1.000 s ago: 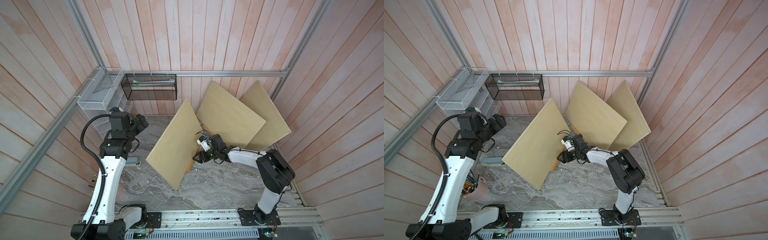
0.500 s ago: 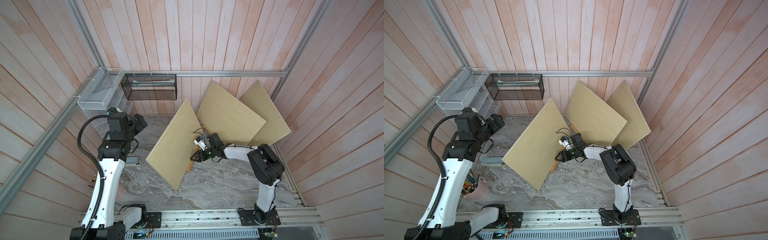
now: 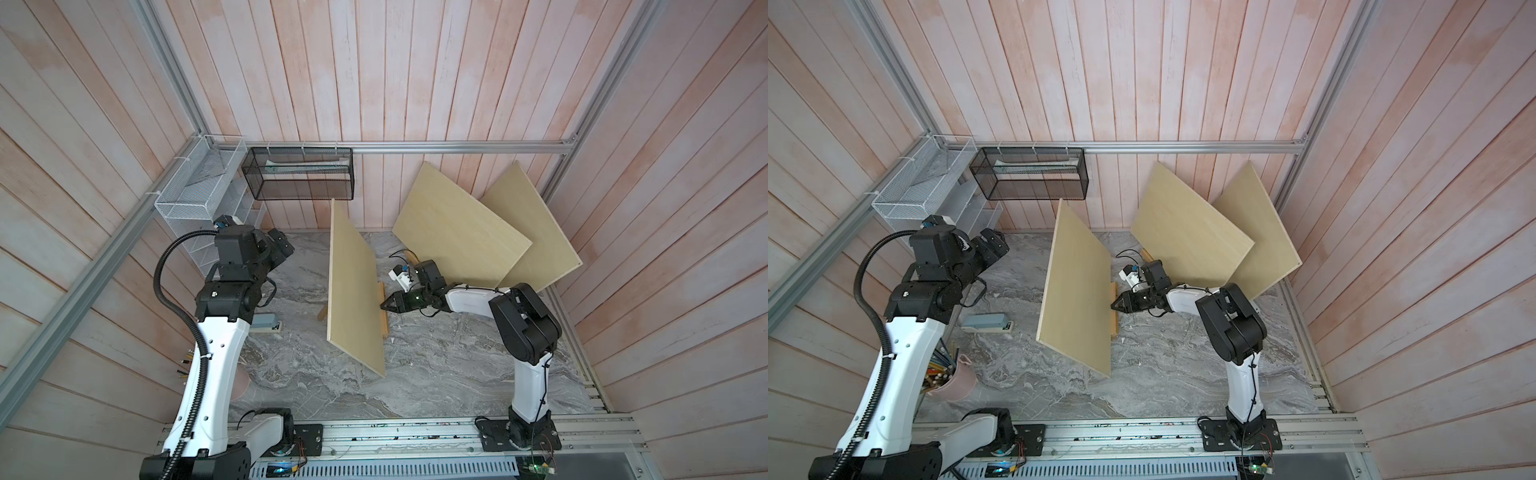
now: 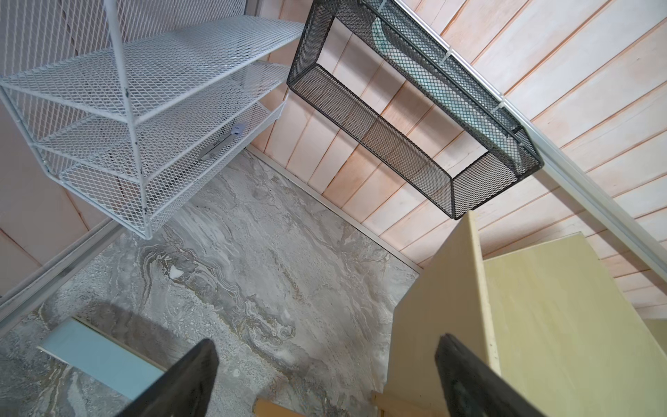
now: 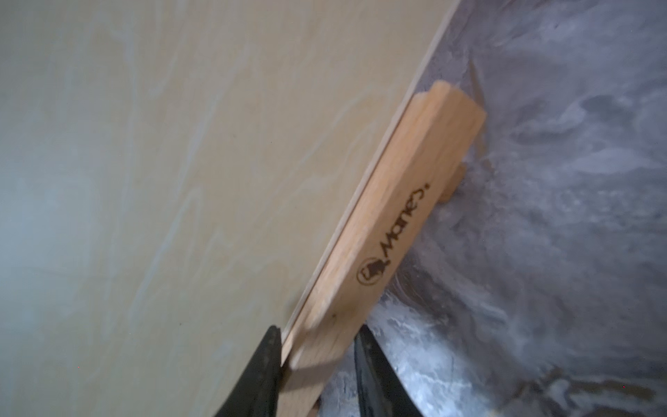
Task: Assemble the easel
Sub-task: Move the easel to the center of the board.
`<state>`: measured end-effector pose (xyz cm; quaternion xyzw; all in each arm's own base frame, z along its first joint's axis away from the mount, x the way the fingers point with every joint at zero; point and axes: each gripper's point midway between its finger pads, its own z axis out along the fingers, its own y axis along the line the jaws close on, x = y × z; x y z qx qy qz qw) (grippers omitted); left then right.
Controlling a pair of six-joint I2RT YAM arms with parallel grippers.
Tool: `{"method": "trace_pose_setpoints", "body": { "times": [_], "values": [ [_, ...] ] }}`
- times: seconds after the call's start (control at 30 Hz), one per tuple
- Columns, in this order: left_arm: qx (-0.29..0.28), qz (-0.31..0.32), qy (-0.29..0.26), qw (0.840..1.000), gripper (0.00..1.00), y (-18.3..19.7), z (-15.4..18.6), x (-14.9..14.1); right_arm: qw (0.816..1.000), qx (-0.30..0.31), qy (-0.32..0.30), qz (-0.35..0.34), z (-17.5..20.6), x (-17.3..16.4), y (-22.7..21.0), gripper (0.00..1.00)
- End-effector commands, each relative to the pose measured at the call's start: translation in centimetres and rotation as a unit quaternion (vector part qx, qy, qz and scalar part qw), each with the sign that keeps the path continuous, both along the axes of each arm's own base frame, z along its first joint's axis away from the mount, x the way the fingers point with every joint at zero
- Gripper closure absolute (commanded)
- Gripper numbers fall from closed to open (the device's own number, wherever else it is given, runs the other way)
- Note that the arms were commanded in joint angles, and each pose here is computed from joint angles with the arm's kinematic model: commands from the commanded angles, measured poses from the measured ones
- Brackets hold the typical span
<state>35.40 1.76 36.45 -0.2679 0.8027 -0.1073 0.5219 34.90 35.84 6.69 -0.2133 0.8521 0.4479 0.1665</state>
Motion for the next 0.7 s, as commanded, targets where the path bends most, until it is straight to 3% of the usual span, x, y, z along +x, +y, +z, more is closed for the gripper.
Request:
{"method": "trace_pose_setpoints", "body": {
  "times": [0.0, 0.2, 0.67],
  "values": [
    [0.016, 0.008, -0.009, 1.0, 0.03, 0.6, 0.9, -0.7, 0.999, -0.021, -0.019, -0.038, -1.4, 2.5, -0.4, 0.72],
    [0.02, 0.008, -0.004, 1.0, 0.03, 0.7, 0.7, -0.8, 0.998, -0.007, -0.016, -0.063, -1.0, 3.9, 0.4, 0.73],
    [0.02, 0.014, 0.007, 1.0, 0.02, 1.1, -0.2, -0.8, 0.995, -0.054, -0.034, -0.078, -2.5, 5.5, 1.4, 0.81]
  ]
}}
